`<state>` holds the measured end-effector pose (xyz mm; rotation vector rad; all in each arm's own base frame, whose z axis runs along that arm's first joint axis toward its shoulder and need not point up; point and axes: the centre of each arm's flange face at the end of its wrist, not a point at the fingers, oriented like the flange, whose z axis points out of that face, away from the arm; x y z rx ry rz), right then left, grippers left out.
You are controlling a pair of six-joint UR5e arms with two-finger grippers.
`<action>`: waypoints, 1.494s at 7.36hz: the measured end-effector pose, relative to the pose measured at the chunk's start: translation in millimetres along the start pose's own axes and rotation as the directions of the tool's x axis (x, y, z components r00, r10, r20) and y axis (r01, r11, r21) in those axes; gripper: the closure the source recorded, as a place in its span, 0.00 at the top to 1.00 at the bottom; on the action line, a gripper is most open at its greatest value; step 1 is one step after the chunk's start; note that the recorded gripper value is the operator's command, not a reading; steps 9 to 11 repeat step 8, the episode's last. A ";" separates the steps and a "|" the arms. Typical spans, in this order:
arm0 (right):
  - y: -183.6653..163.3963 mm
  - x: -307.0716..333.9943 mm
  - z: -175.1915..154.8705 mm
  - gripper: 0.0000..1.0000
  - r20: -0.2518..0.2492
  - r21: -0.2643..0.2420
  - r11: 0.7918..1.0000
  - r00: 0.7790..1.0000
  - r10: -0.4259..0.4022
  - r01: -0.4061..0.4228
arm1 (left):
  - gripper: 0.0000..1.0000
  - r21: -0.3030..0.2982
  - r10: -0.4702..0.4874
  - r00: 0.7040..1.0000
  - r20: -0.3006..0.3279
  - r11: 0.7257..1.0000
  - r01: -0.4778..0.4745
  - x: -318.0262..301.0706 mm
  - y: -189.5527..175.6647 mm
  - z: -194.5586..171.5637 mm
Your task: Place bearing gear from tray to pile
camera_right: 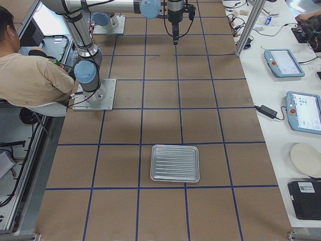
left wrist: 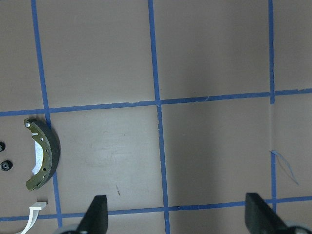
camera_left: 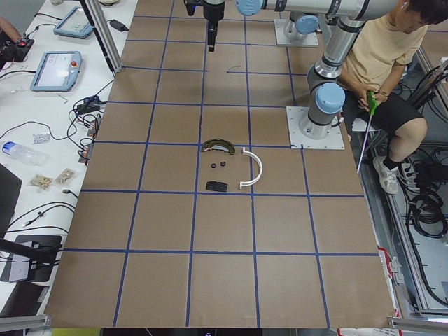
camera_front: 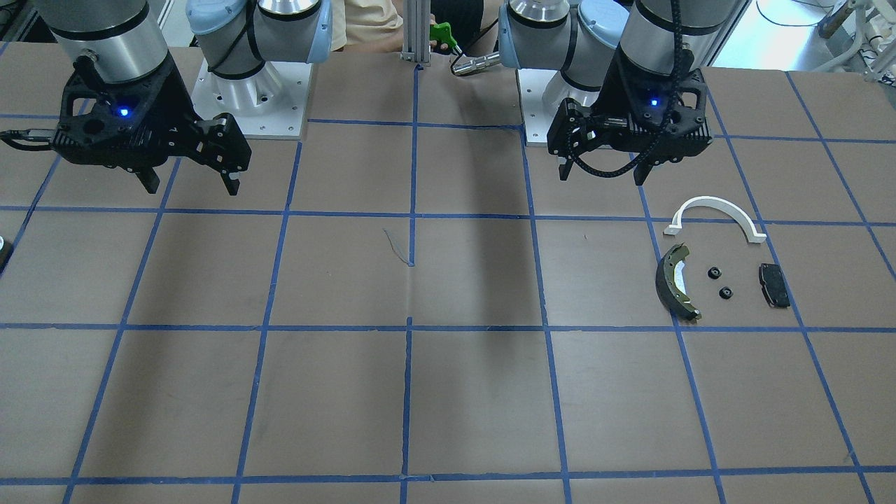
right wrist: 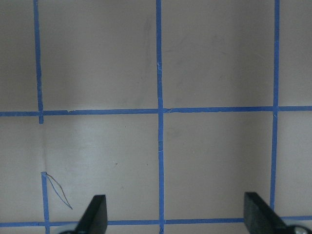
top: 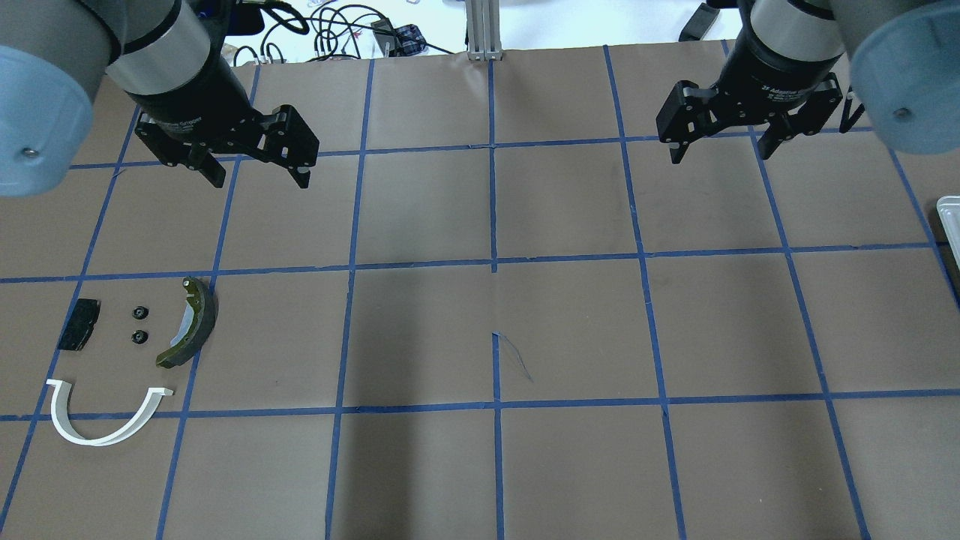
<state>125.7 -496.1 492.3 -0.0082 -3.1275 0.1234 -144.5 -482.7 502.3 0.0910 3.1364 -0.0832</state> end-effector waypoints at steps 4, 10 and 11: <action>0.1 0.1 0.2 1.00 0.000 -0.001 1.000 1.000 0.000 0.000 | 1.00 0.073 -0.035 0.999 0.001 0.997 0.035 -3.7 -2.5 0.4; 0.1 0.1 0.2 1.00 0.000 -0.002 1.000 1.000 0.000 0.000 | 1.00 0.022 -0.080 0.997 -0.008 0.997 0.081 -4.7 2.6 0.3; 0.1 0.1 0.2 1.00 0.000 -0.002 1.000 1.000 0.000 0.000 | 1.00 0.022 -0.080 0.997 -0.008 0.997 0.081 -4.7 2.6 0.3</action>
